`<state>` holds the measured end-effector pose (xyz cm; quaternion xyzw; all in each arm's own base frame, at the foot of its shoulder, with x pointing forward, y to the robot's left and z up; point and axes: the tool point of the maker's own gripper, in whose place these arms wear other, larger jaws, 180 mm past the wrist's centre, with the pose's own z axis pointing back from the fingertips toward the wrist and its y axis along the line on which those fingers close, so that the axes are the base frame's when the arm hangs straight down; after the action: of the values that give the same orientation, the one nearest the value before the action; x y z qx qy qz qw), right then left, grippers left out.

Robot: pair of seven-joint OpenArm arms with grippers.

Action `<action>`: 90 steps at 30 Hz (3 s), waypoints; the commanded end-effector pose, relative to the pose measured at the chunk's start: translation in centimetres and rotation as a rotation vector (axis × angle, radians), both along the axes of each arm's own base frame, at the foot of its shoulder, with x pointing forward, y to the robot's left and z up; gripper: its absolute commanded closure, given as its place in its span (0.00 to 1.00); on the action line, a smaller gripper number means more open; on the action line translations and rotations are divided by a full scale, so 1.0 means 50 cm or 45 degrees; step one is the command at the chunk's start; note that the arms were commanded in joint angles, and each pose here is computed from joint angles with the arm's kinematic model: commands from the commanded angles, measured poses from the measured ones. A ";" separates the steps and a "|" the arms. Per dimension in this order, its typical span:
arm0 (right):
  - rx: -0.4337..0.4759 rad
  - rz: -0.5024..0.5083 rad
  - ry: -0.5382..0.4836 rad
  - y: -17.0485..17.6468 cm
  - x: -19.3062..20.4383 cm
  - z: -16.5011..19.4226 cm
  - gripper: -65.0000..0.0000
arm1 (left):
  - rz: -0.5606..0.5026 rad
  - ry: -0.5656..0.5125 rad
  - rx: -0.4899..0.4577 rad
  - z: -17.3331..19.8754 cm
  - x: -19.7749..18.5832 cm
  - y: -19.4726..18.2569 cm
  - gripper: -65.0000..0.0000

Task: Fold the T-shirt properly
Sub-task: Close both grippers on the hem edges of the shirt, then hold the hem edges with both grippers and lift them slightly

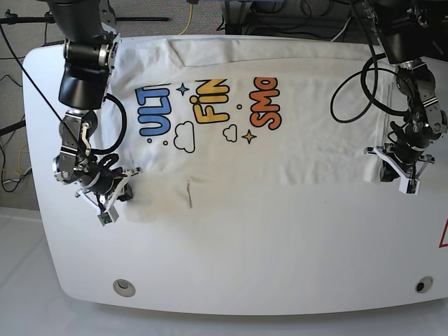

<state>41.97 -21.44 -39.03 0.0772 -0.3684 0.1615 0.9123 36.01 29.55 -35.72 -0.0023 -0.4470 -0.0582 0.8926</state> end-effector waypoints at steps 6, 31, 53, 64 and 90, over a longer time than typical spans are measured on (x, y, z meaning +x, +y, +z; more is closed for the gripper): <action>0.003 0.002 -0.072 -0.006 0.027 0.031 1.00 | 0.005 -0.133 0.000 0.059 0.040 0.018 1.00; 0.015 0.022 -0.003 0.001 0.007 -0.003 1.00 | 0.007 -0.121 0.015 0.053 0.053 0.035 0.26; -0.007 0.039 0.014 0.007 0.004 -0.007 1.00 | 0.044 -0.118 -0.149 0.012 0.088 0.034 0.19; -0.015 0.042 0.027 0.008 0.000 -0.012 1.00 | 0.010 -0.047 -0.175 -0.028 0.080 0.003 0.21; -0.037 0.046 0.060 0.003 -0.006 -0.021 1.00 | -0.058 -0.014 -0.204 -0.069 0.076 -0.050 0.36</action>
<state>40.22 -20.68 -41.91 0.0816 -0.3199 0.1789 0.9268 38.55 26.70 -41.07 -0.0868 -0.4275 -0.0368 0.8991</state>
